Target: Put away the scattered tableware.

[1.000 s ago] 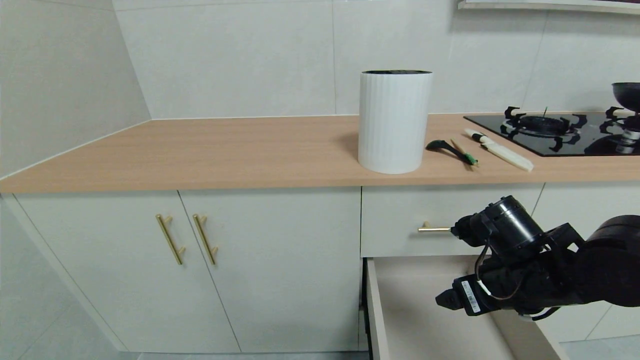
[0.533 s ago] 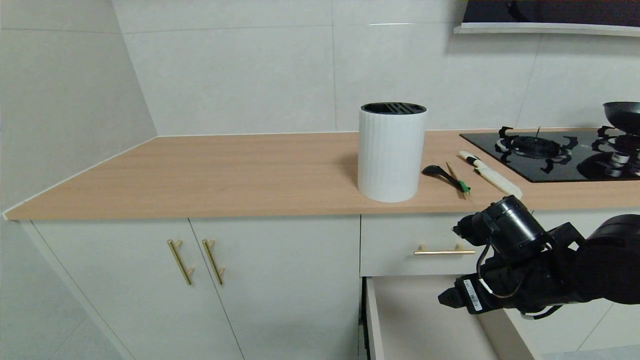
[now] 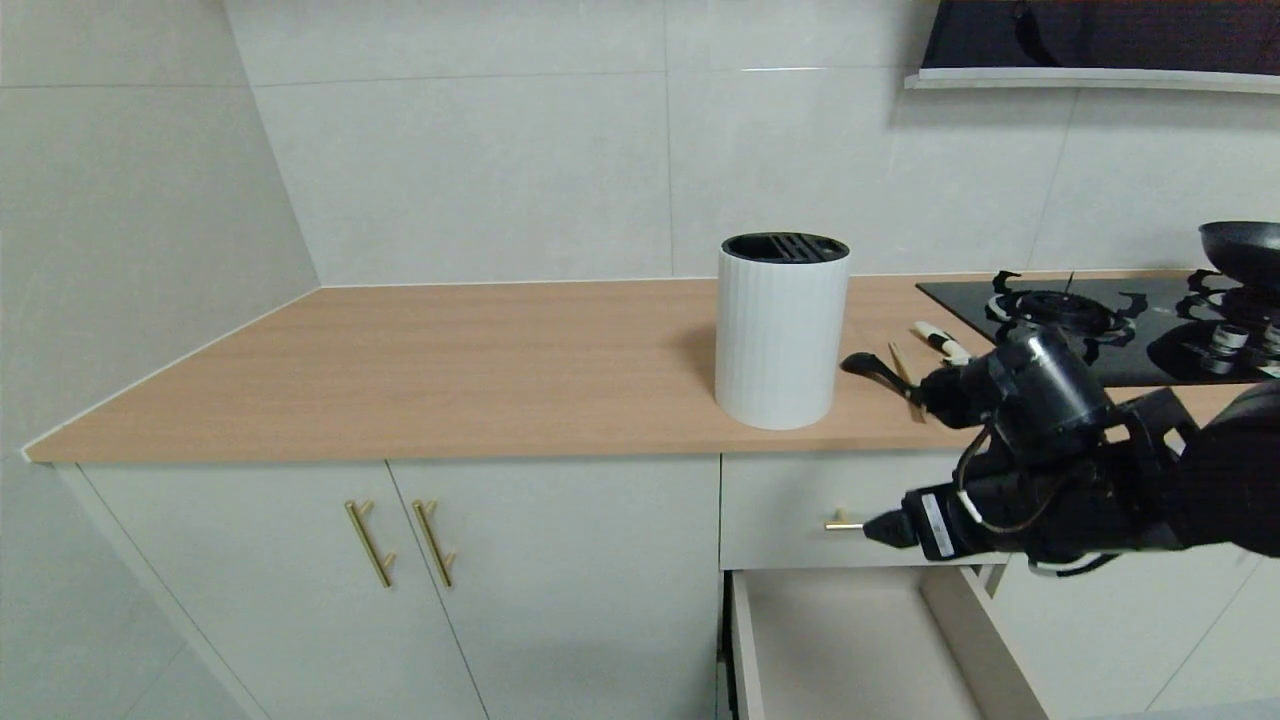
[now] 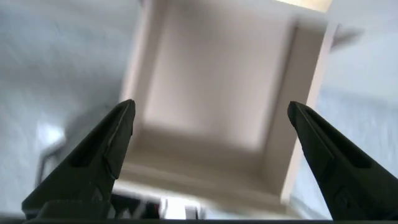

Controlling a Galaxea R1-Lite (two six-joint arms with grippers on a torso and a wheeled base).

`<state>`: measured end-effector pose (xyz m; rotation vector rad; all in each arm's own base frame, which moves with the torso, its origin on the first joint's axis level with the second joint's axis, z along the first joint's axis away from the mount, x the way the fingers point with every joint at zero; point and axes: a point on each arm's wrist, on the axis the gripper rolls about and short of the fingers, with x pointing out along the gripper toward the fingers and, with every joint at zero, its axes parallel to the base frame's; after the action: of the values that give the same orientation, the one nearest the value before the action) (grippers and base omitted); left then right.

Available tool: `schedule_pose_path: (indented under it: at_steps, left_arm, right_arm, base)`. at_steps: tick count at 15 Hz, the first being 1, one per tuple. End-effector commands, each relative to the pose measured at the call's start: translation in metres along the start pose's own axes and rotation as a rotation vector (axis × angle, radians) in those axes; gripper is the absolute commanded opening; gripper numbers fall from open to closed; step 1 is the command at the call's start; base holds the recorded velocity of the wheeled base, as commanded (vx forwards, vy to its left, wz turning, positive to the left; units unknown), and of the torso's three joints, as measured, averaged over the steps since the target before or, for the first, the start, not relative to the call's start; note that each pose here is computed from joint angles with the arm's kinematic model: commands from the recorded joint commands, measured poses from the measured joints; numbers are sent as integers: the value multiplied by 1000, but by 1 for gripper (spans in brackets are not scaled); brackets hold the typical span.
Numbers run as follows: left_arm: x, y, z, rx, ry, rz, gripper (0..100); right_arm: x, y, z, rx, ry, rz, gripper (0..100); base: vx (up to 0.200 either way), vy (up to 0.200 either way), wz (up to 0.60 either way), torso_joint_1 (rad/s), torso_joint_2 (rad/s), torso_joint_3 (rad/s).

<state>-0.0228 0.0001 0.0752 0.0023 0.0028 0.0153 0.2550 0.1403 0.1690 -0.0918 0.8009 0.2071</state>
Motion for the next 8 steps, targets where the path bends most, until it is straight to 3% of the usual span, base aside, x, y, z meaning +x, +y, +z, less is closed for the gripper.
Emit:
schedule_pose_path:
  at_steps: [1, 4, 8]
  left_arm:
    - [0, 0, 0, 1, 0, 2, 100]
    - [0, 0, 0, 1, 0, 2, 100]
    - [0, 0, 0, 1, 0, 2, 100]
  right_arm:
    - [-5, -12, 47, 59, -143, -22, 100]
    - [0, -22, 75, 146, -213, -50, 100]
    - [32, -40, 73, 203, -177, -238, 100]
  base:
    - [0, 0, 0, 0, 0, 0]
    - [0, 0, 0, 0, 0, 0]
    - [0, 0, 0, 0, 0, 0]
